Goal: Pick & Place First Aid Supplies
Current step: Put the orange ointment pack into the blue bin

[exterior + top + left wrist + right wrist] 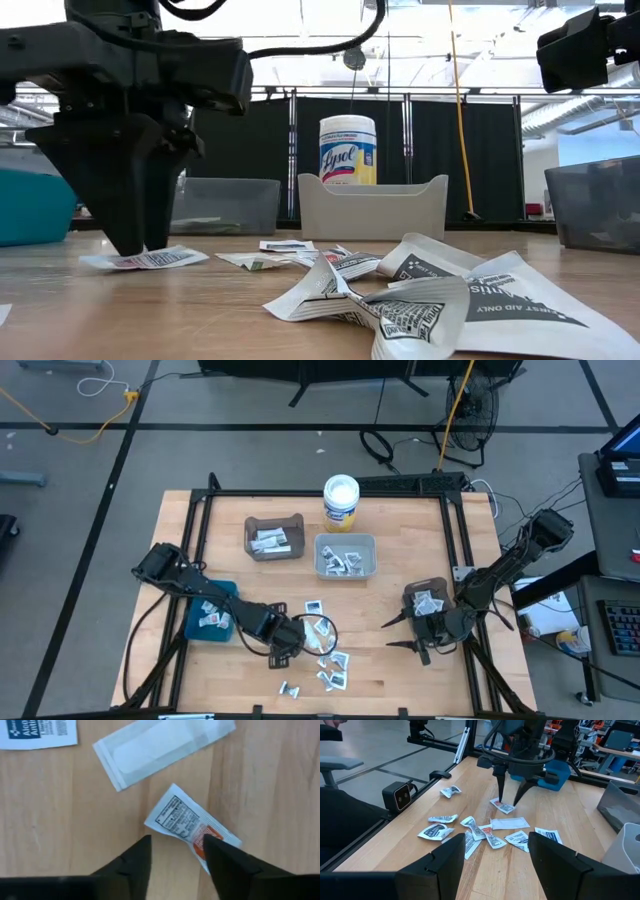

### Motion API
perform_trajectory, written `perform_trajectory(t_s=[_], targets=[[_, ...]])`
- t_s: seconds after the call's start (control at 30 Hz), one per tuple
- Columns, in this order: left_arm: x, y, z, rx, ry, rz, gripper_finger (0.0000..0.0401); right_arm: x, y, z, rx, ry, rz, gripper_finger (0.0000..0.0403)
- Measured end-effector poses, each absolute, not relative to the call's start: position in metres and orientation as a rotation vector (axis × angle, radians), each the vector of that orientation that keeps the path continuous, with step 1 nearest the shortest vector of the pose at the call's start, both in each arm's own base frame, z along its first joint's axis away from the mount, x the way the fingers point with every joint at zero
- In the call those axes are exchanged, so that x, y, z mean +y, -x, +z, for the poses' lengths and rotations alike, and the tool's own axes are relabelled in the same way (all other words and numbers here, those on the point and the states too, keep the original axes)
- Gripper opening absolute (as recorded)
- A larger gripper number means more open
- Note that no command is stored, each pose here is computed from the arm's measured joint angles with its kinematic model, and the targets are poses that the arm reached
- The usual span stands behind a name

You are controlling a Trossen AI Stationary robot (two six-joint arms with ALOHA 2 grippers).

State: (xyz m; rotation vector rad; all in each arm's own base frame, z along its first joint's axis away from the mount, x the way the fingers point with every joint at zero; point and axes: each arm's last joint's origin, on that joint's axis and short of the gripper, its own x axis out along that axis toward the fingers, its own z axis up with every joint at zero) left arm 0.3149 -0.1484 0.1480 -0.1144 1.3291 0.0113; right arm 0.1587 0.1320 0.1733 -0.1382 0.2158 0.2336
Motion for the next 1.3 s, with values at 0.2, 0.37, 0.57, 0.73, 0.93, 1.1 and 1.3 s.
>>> perform_trajectory(t_s=[0.2,0.37,0.57,0.73,0.93,1.1,1.3], targets=[[-0.140,-0.318,0.148,1.334,0.135,0.039,0.0265,0.132,-0.159,0.173,0.216,0.138,0.233,0.0212],[-0.133,-0.322,0.148,1.332,0.253,0.111,0.0316,0.132,-0.159,0.173,0.216,0.138,0.233,0.0212],[-0.131,-0.330,0.150,1.283,0.425,0.153,0.0350,0.132,-0.159,0.173,0.219,0.140,0.234,0.0212],[-0.136,-0.331,0.148,1.239,0.451,0.207,0.0349,0.132,-0.159,0.173,0.219,0.140,0.233,0.0212],[-0.147,-0.327,0.141,1.245,0.428,0.231,0.0328,0.132,-0.159,0.173,0.219,0.140,0.233,0.0212],[-0.155,-0.324,0.141,1.244,0.409,0.218,0.0311,0.132,-0.159,0.173,0.219,0.141,0.233,0.0212],[-0.162,-0.321,0.140,1.247,0.397,0.200,0.0294,0.132,-0.159,0.173,0.219,0.141,0.233,0.0212]])
